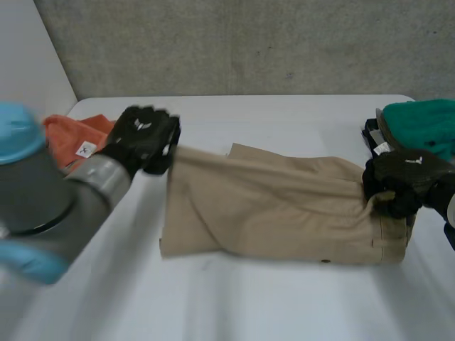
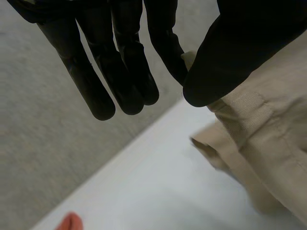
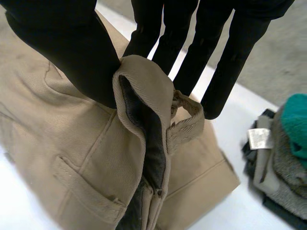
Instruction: Fold the laundry.
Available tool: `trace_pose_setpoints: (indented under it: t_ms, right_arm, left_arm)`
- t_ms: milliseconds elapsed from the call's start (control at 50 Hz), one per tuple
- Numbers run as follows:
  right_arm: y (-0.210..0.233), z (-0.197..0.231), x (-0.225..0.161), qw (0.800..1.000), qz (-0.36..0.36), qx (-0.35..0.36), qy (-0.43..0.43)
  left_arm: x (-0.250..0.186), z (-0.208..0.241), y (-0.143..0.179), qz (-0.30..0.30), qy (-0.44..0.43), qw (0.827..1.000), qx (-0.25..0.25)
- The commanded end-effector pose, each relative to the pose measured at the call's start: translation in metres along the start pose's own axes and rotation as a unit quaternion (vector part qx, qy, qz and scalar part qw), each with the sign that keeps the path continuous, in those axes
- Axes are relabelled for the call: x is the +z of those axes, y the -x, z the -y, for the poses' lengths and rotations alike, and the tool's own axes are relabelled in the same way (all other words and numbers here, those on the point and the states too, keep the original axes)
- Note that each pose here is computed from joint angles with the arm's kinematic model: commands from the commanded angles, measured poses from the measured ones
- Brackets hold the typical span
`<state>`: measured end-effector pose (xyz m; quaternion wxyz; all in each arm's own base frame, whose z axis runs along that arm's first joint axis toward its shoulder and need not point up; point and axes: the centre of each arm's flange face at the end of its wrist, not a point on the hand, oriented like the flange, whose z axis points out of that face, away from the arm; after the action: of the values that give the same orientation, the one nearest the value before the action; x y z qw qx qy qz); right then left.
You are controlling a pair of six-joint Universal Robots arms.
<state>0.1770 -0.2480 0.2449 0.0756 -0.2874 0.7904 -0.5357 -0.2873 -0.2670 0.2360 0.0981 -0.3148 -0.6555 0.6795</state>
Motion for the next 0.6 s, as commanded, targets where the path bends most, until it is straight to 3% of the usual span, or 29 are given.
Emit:
trace_pose_setpoints:
  t_ms: [20,220,360,540,600]
  right_arm:
    - [-0.001,-0.018,0.023,1.0,-0.001,0.0,0.002]
    - [0.004,-0.019,0.055,0.999,-0.02,-0.04,0.005]
    - [0.028,-0.045,0.062,0.988,-0.013,-0.094,0.121]
    - [0.02,-0.013,0.041,0.989,-0.073,-0.116,0.052]
    - [0.022,-0.005,0.031,0.989,-0.076,-0.119,0.04]
  left_arm:
    - [0.049,-0.02,-0.004,0.044,0.011,0.999,-0.008]
    - [0.047,-0.034,-0.009,0.037,0.033,0.999,-0.011]
    - [0.046,-0.055,-0.023,0.02,0.063,0.998,-0.009]
    - [0.028,-0.045,-0.028,0.0,0.053,0.999,-0.009]
    - [0.03,-0.044,-0.033,-0.032,0.041,0.999,-0.01]
